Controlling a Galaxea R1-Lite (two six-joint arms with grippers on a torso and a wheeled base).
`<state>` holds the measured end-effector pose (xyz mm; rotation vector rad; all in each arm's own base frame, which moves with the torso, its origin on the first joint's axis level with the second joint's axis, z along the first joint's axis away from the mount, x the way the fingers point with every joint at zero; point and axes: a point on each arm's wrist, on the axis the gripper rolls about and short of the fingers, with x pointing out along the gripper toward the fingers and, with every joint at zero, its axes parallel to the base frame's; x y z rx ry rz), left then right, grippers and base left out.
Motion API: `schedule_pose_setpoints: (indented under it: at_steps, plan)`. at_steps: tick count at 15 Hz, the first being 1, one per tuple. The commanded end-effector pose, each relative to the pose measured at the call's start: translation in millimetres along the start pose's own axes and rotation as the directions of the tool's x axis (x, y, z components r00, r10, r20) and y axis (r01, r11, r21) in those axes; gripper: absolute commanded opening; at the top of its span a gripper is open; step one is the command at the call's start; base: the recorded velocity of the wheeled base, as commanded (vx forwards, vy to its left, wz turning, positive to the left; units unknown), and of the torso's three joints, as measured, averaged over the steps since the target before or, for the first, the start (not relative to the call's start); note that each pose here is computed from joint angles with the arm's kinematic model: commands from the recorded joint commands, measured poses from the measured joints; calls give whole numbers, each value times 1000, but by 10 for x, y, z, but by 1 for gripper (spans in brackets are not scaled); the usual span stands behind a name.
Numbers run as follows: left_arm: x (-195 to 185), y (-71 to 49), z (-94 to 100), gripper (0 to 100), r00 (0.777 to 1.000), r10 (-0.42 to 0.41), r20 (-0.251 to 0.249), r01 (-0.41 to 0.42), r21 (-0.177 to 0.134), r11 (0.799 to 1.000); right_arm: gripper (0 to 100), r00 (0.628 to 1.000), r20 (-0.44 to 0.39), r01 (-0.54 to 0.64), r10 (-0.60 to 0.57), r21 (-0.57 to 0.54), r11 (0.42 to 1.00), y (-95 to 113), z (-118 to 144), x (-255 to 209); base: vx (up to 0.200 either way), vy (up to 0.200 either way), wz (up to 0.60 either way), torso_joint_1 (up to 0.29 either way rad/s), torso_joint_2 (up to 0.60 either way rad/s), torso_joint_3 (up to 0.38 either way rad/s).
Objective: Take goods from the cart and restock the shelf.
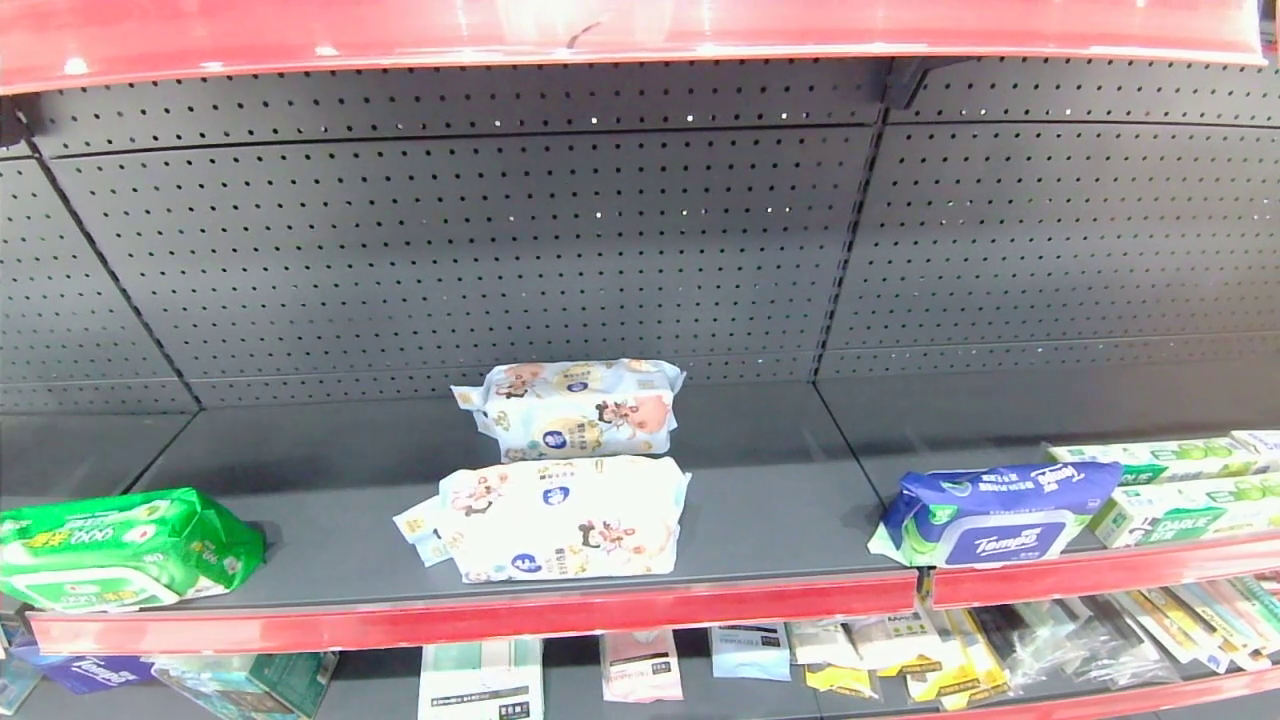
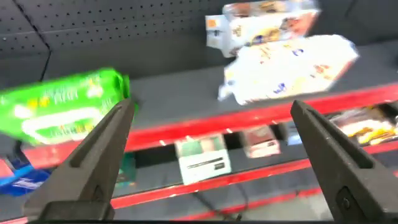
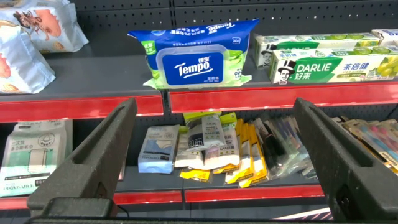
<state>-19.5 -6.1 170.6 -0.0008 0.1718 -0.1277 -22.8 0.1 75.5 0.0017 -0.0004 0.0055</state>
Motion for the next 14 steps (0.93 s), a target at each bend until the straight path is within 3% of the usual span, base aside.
schedule_pose_setpoints:
  at_steps: [1, 2, 4, 5, 6, 7, 8, 9, 10, 13, 14]
  plan:
    - [-217, -13, -596, 100, 984, 148, 100, -141, -73, 987, 100, 1000, 0, -1, 1, 0, 1000, 0, 0, 0, 0, 0, 0, 0, 0, 0]
    - [-178, 4, -630, 100, 976, 204, 78, -198, -83, 977, 100, 1000, 0, -1, 1, 0, 1000, 0, 0, 0, 0, 0, 0, 0, 0, 0]
    - [-129, -5, -654, 100, 930, 366, 32, -361, -106, 927, 100, 1000, 0, -1, 1, 0, 1000, 0, 0, 0, 0, 0, 0, 0, 0, 0]
    - [-80, -26, -780, 100, 903, 429, 7, -425, -130, 896, 100, 1000, 0, -1, 1, 0, 1000, 0, 0, 0, 0, 0, 0, 0, 0, 0]
    - [-56, -30, -831, 100, 898, 440, 8, -432, -173, 885, 100, 1000, 0, -1, 1, 0, 1000, 0, 0, 0, 0, 0, 0, 0, 0, 0]
    - [-43, -24, -827, 100, 908, 419, 27, -405, -201, 892, 100, 1000, 0, -1, 1, 0, 1000, 0, 0, 0, 0, 0, 0, 0, 0, 0]
    - [-10, -13, -836, 100, 942, 330, 61, -315, -180, 932, 100, 1000, 0, -1, 1, 0, 1000, 0, 0, 0, 0, 0, 0, 0, 0, 0]
    - [-1, -15, -832, 100, 962, 260, 79, -247, -143, 958, 100, 1000, 0, -1, 1, 0, 1000, 0, 0, 0, 0, 0, 0, 0, 0, 0]
    - [13, -36, -842, 100, 982, 172, 82, -165, -81, 983, 100, 1000, -2, -1, 1, -2, 1000, 0, -1, 0, 0, 0, 0, 0, 0, 0]
    - [25, -34, -855, 100, 983, 166, 83, -167, 8, 986, 100, 1000, 0, -1, 1, -2, 1000, 0, 0, 0, 0, 0, 0, 0, 0, 0]
    - [24, -35, -847, 100, 982, 163, 90, -164, 6, 986, 100, 1000, -2, -1, 1, -2, 1000, 0, -1, 0, 0, 0, 0, 0, 0, 0]
